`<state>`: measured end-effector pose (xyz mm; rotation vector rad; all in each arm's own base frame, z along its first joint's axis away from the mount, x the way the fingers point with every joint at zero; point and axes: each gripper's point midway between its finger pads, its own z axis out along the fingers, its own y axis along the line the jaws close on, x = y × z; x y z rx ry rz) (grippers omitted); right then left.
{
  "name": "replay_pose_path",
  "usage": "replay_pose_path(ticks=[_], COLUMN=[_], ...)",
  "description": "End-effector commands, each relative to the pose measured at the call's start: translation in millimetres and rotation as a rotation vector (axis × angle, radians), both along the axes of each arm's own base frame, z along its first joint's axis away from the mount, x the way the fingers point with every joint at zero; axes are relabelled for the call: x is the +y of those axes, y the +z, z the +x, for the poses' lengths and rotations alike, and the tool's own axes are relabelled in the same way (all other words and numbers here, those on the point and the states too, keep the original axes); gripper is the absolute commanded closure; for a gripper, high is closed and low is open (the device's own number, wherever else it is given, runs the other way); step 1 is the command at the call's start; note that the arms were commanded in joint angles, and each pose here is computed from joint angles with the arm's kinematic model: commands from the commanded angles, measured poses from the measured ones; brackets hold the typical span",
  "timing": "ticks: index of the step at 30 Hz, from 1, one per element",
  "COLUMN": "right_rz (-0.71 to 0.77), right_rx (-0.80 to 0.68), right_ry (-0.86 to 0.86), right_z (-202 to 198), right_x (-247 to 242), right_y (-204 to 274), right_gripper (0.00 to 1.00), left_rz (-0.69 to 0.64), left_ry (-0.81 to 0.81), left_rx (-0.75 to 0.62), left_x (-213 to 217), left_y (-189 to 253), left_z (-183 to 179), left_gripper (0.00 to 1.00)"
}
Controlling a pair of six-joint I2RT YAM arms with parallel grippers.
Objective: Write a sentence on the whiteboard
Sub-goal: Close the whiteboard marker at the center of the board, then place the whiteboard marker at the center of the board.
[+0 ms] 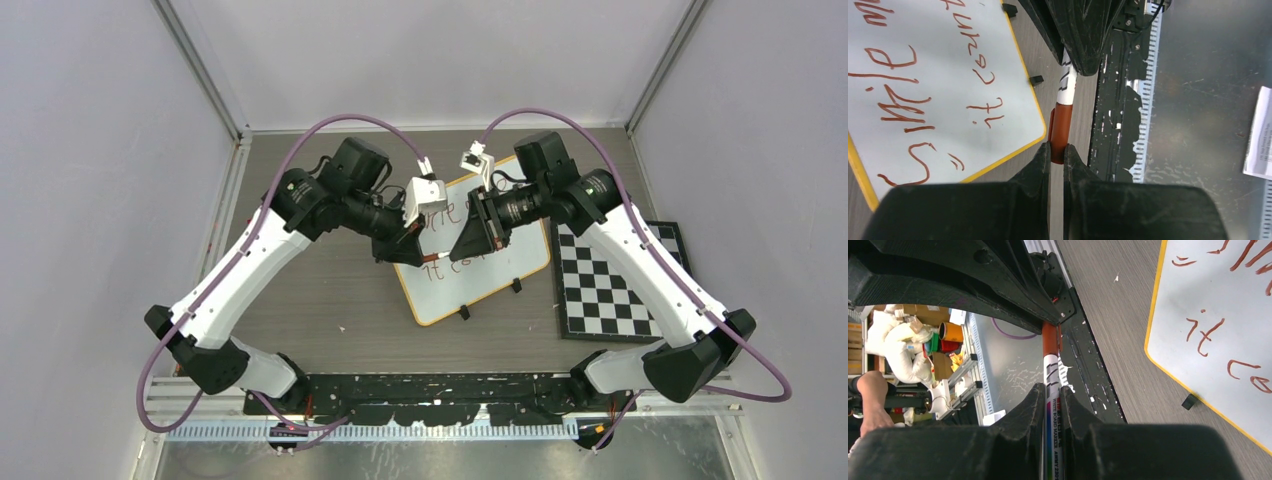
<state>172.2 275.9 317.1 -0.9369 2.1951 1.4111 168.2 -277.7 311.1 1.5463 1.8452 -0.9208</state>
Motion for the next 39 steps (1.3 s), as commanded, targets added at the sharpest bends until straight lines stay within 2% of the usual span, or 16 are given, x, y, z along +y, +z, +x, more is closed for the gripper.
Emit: replay_pose_path(ticks=[1, 6, 11, 13, 15, 17, 22, 28, 35, 39], right_rz=[-0.001, -0.002, -0.003, -0.003, -0.005, 0.002, 0.033, 0.093, 0.096, 0.100], right_rx=[-0.067, -0.080, -0.094, -0.090, -0.080, -0.064, -0.068, -0.018, -0.008, -0.002], right_ry=[0.028, 0.044, 0.029, 0.001, -0.045, -0.078, -0.133, -0.090, -0.056, -0.043], right_z=[0.6, -2.2, 0.0, 6.7, 18.0, 24.4, 34.7, 28.0, 20.8, 18.3], right_x=[9.5, 11.2, 8.5, 3.7, -3.9, -9.1, -10.3, -0.8, 7.7, 10.2], right_y=[0.6, 2.3, 6.1, 6.4, 5.4, 5.2, 9.2, 14.8, 14.0, 15.8], right_gripper=[1.00, 1.00, 1.00, 1.00, 1.00, 1.00, 1.00, 1.00, 1.00, 1.00], left_rz=[-0.282, -0.308, -0.262, -0.227, -0.173, -0.096, -0.002, 0.020, 0.049, 0.070], left_ry=[-0.118, -0.142, -0.106, -0.078, -0.058, -0.037, -0.003, 0.013, 0.014, -0.007], left_rx=[-0.037, 0.017, -0.039, -0.080, -0.134, -0.195, -0.298, -0.329, -0.453, -0.497], left_x=[-38.2, -44.5, -38.0, -29.5, -15.9, 1.2, 28.9, 21.9, -1.1, -10.5], left_y=[69.4, 72.3, 62.3, 55.8, 46.3, 32.2, 17.3, 14.2, 19.5, 18.2], left_z=[-10.6, -15.3, -6.2, -1.1, 1.4, 5.0, 8.6, 19.7, 30.2, 31.7], left_gripper=[1.00, 1.00, 0.99, 0.89, 0.74, 0.62, 0.40, 0.37, 0.36, 0.43])
